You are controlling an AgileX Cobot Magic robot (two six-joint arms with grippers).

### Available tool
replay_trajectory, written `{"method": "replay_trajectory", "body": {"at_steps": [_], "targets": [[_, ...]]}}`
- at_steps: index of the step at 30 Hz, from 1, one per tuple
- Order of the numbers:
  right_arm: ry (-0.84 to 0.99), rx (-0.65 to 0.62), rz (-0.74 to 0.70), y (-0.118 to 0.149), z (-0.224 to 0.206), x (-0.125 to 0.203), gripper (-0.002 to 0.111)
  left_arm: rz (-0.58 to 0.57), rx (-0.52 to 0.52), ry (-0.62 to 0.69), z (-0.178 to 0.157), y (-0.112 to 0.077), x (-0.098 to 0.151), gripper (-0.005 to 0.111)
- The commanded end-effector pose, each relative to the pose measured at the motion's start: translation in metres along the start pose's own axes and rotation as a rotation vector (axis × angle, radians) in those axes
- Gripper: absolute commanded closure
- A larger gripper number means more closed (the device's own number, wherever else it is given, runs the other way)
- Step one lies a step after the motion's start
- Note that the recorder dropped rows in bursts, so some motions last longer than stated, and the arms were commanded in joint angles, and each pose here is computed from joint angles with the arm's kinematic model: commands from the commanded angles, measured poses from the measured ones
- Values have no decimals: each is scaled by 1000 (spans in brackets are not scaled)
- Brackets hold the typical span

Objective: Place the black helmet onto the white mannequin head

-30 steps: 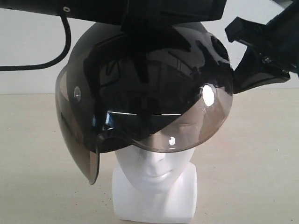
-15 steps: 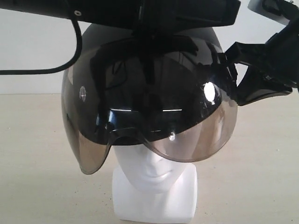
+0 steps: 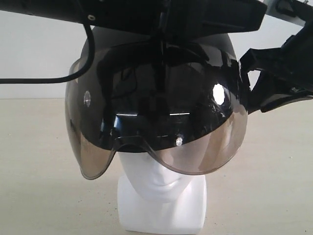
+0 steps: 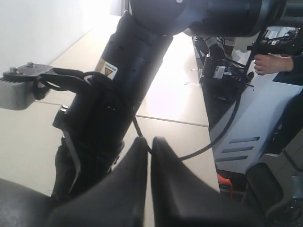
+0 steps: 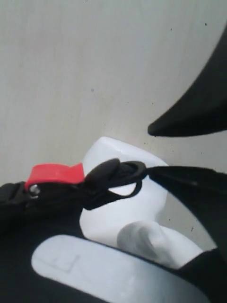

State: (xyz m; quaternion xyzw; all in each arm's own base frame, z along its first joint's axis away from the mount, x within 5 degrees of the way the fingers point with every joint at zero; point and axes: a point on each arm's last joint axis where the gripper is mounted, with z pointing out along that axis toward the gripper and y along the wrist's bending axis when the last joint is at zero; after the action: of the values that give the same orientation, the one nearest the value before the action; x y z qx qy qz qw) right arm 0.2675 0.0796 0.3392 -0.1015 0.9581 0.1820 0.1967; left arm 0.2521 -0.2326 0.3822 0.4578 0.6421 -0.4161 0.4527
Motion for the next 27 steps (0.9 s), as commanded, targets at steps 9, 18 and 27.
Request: {"method": "replay_trajectory", "body": {"at_steps": [9,18,27], "targets": [[-36,52,-71,-1,-23,-14,61,-172,53,175,22,9,45,102],[-93,22,-90,10,-45,-25,61,-172,51,175,22,10,45,102],[-224,-25,-114,28,-84,-41,77,-176,51,176,23,10,46,102]]}}
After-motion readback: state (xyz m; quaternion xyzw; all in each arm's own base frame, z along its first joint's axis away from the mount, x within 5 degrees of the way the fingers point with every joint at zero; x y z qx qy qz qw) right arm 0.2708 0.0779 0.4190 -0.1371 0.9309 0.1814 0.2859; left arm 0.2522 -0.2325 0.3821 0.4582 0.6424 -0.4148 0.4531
